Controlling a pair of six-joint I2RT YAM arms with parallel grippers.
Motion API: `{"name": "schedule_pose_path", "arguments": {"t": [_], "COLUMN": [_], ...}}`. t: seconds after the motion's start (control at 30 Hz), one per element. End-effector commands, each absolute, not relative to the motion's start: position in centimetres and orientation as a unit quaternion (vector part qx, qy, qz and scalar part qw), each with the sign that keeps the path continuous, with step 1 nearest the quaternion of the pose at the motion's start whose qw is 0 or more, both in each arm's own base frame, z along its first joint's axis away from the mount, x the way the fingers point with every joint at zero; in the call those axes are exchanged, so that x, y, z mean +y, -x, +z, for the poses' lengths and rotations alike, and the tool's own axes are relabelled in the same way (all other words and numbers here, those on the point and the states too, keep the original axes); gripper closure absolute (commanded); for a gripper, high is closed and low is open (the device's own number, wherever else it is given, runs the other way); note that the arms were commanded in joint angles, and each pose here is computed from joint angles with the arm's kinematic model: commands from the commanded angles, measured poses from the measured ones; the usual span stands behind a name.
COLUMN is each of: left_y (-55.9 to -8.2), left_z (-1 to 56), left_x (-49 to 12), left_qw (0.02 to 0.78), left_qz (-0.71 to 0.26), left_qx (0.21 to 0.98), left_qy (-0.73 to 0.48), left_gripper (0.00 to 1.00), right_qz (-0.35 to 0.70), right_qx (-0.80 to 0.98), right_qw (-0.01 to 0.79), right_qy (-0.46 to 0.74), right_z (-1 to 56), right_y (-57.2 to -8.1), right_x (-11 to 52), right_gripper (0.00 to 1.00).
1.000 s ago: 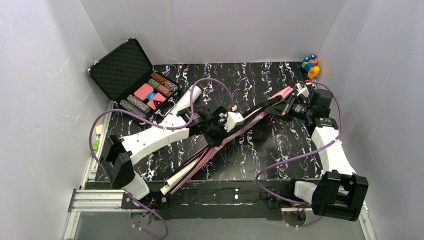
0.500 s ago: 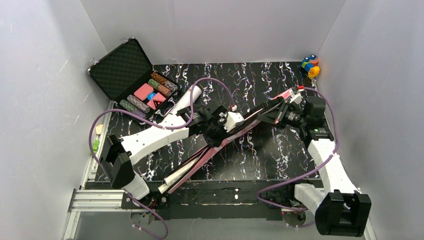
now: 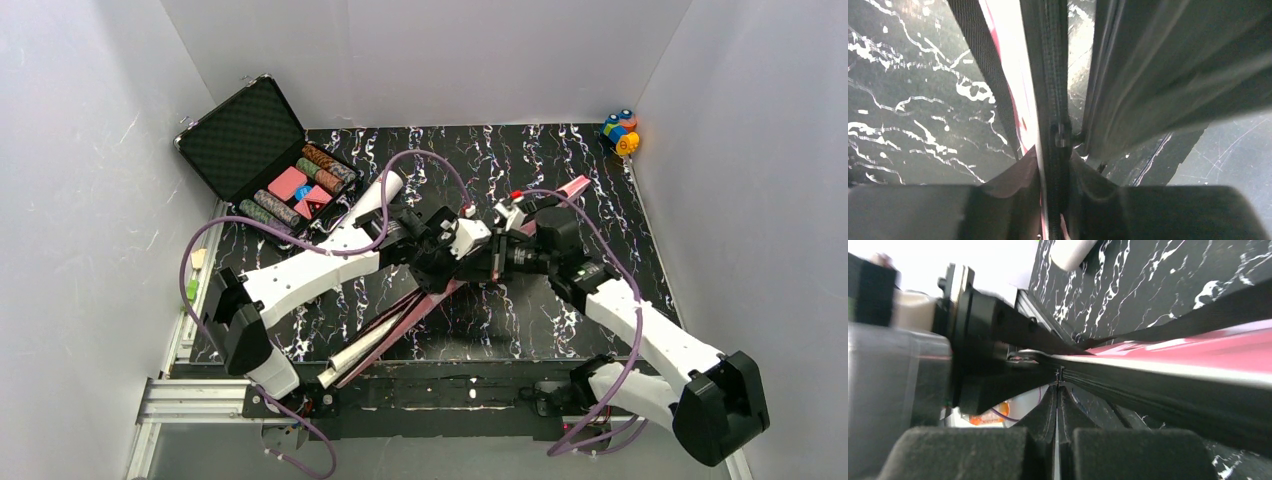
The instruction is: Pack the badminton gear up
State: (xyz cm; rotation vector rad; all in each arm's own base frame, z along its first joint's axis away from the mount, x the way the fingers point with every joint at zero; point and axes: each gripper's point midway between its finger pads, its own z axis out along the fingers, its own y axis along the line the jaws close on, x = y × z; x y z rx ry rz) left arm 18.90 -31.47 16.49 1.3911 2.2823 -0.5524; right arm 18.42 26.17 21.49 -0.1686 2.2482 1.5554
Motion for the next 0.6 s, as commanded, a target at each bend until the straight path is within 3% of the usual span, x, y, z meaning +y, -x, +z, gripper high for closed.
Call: {"name": "schedule_pose_path", "arguments": {"t": [0.0,0.07,0.13,0.2,0.43,0.57], "left_y": [-20.2,-20.1,-20.4,-20.5,-21.3,-22.2], "left_z": [21.0,20.9,21.1,21.6,24.5,24.1], "left_x": [-34.5,-34.6,-34.3,-33.9,-33.5,-34.3], "left_qw": [0.262,0.25,0.25,0.241,0.209,0.211], "left_qz": [-0.264,-0.275,-0.277,-0.297,-0.411,-0.416], "left_qx": [0.8,0.804,0.808,0.813,0.797,0.793], "left_qy": [-0.471,-0.464,-0.455,-0.44,-0.392,-0.391], "left_gripper": [0.74,0.65,0.48,0.4,0.33,0.31], "right_qz": [0.557,0.551,0.545,0.537,0.526,0.529], "right_qx": [0.803,0.808,0.811,0.813,0.816,0.814], "right_qw": [0.192,0.191,0.199,0.213,0.229,0.231], "right_qy": [0.09,0.083,0.074,0.07,0.068,0.069], "right_z": [20.2,19.5,19.1,19.0,18.8,18.8], "right_y": [-16.8,-16.7,-16.8,-17.0,-17.2,-17.3], "right_x": [28.5,28.6,28.4,28.0,27.5,27.7], "right_gripper": [0.99,0.99,0.99,0.99,0.99,0.99]}}
